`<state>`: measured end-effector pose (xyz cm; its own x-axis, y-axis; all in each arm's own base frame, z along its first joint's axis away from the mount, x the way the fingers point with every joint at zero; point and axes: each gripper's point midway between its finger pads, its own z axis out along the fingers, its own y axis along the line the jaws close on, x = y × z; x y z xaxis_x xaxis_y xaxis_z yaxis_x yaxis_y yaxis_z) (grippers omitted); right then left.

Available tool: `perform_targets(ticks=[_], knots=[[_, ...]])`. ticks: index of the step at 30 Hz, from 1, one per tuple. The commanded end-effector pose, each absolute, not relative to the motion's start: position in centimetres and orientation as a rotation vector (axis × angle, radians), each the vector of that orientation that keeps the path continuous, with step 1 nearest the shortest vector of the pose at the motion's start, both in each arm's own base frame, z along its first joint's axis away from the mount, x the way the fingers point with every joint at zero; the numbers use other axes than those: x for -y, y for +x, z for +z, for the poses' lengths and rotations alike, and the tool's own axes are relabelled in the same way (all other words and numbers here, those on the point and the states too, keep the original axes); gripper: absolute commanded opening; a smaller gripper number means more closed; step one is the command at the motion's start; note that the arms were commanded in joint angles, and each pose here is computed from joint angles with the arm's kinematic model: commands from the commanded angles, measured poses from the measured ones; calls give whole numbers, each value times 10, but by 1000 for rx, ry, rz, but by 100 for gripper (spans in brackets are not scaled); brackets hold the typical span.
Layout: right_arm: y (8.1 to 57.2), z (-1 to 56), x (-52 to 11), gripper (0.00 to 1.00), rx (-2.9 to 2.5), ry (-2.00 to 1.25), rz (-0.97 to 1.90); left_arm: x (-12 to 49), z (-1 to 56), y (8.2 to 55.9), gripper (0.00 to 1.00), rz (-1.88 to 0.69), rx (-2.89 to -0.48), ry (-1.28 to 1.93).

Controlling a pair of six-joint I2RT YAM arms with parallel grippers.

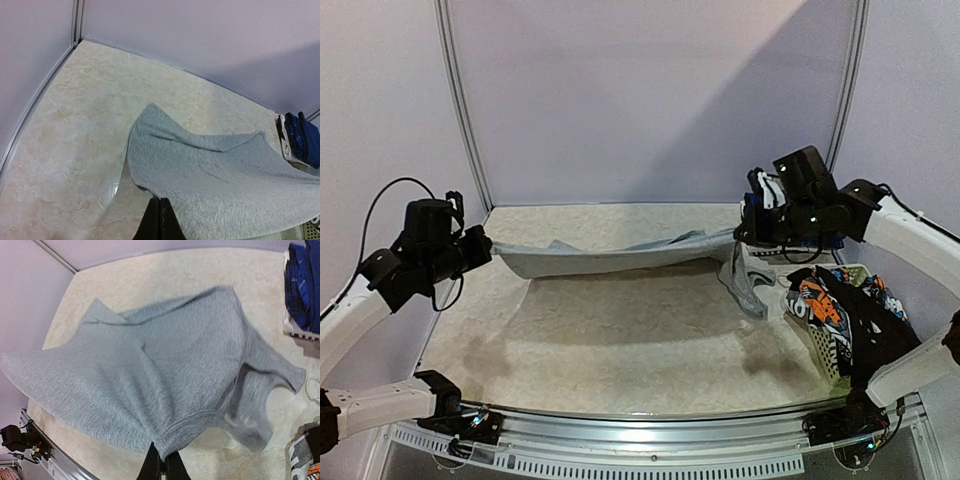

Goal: Fold and stack the mixed laundry pile
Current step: Turn over the flattened tank top at the center of the board.

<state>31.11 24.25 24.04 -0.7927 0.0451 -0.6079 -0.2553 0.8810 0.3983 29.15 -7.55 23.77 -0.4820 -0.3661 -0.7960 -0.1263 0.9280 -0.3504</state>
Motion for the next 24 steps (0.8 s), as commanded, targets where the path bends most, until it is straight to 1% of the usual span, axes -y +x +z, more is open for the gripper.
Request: perform_targets(ticks=[1,8,14,19,21,23,24], knots=[[294,314,-228,0,-2288,-210,635,76,280,275,0,-314,-2037,-281],[250,419,-220,0,-2082,-349,792,84,384,250,0,-459,-1842,-170],[212,482,-209,0,-1950,-464,870,86,461,220,0,-576,-1684,-81],[188,528,-196,0,-1831,-503,900,79,505,204,0,-573,-1620,-50],[194,535,-195,0,-1818,-484,876,71,512,205,0,-523,-1622,-70],[218,526,-194,0,-1858,-401,797,64,508,218,0,-425,-1668,-101],[237,512,-197,0,-1909,-353,748,63,503,229,0,-369,-1704,-110]])
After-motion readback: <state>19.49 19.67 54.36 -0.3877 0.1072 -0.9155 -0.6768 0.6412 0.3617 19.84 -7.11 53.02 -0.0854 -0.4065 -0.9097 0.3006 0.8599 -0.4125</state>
